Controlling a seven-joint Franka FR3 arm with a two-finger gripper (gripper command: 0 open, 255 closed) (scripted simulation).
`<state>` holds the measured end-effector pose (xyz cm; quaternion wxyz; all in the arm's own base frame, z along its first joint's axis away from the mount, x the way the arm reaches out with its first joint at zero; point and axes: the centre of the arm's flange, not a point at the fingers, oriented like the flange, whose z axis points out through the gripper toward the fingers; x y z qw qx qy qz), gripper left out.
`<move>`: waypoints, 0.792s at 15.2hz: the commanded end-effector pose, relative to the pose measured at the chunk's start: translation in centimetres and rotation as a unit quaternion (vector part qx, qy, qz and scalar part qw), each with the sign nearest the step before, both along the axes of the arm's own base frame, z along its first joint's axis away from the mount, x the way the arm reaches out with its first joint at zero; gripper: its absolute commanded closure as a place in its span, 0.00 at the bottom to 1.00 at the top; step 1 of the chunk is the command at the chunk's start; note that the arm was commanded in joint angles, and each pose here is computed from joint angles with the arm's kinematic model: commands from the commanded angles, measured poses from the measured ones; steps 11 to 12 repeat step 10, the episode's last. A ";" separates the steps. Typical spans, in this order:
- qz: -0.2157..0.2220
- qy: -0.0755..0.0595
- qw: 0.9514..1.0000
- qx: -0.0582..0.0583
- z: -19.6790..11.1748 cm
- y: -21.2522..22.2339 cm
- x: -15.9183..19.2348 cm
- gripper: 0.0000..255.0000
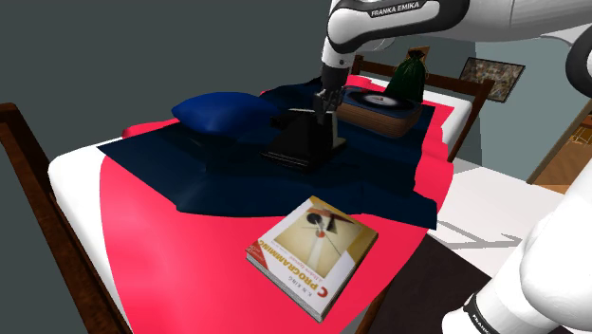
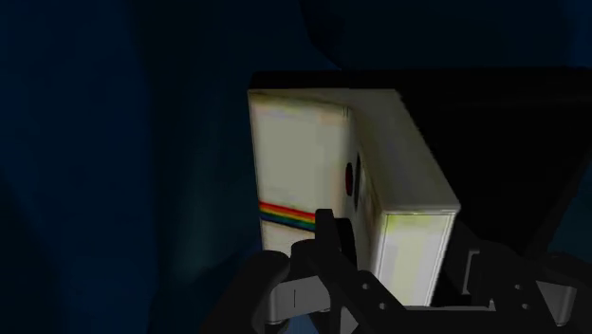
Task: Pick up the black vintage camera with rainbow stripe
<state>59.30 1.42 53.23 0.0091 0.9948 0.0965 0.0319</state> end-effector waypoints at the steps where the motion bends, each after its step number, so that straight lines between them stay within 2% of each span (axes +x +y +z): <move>1: 0.000 -0.002 1.000 0.000 1.3 0.0 0.0 1.00; 8: 0.000 -0.002 1.000 0.000 5.0 0.0 0.0 1.00; 12: 0.000 -0.002 1.000 0.000 5.0 0.0 0.0 1.00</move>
